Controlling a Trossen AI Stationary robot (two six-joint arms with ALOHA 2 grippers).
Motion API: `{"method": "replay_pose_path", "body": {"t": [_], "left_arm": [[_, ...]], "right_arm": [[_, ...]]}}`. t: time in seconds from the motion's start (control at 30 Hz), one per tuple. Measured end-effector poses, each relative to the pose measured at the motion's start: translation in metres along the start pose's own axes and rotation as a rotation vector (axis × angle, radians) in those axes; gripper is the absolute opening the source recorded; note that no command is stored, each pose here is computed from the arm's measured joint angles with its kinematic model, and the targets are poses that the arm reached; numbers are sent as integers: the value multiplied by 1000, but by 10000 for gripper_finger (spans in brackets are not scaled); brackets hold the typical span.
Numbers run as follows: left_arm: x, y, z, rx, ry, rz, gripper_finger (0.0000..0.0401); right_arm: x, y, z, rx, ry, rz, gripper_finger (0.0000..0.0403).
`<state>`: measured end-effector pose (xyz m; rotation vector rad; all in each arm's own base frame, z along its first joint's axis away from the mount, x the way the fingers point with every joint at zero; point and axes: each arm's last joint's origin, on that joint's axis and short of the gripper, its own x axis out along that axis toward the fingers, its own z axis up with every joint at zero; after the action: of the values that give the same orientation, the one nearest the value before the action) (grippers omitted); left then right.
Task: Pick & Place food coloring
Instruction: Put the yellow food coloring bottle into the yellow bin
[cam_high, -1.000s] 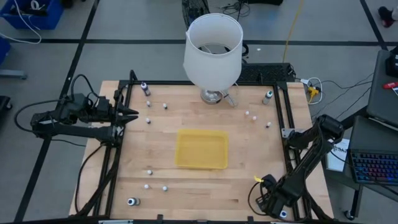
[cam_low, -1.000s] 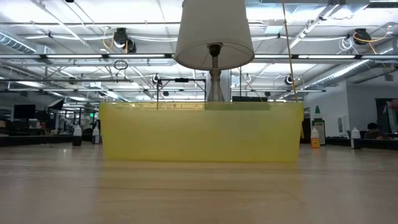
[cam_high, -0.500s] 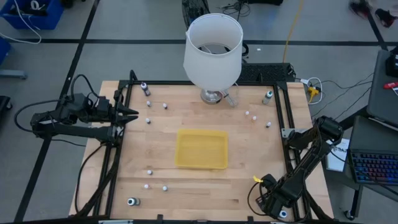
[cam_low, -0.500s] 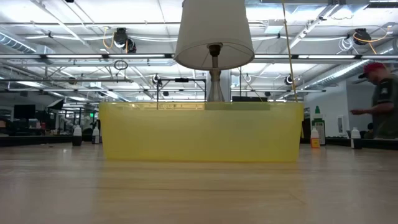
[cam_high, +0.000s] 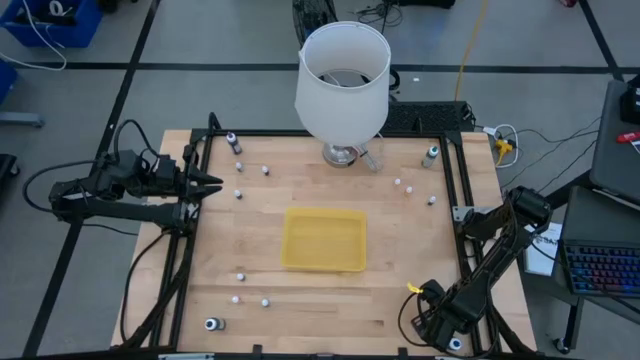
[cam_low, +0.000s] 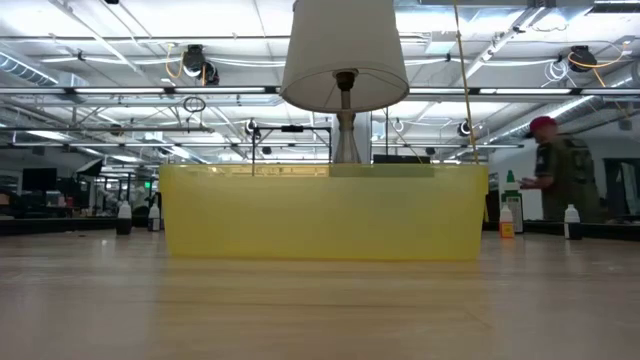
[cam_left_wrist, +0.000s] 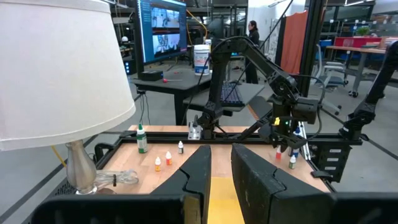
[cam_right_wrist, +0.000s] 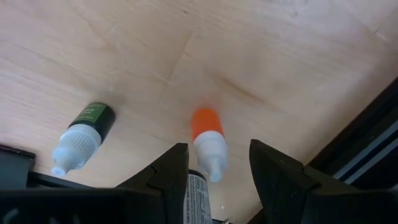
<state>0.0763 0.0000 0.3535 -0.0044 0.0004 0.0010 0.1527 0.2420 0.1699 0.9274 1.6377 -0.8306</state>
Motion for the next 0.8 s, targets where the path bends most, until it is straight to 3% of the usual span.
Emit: {"method": "replay_pose_path", "body": {"t": [0.27, 0.57, 0.8], "left_arm": [[0, 0, 0, 0, 0, 0, 67], [0, 0, 0, 0, 0, 0, 67], [0, 0, 0, 0, 0, 0, 67]], "right_arm": [[16, 0, 4, -8, 39, 63, 157], [16, -2, 4, 5, 65, 22, 154], [17, -4, 3, 6, 68, 3, 97]]}}
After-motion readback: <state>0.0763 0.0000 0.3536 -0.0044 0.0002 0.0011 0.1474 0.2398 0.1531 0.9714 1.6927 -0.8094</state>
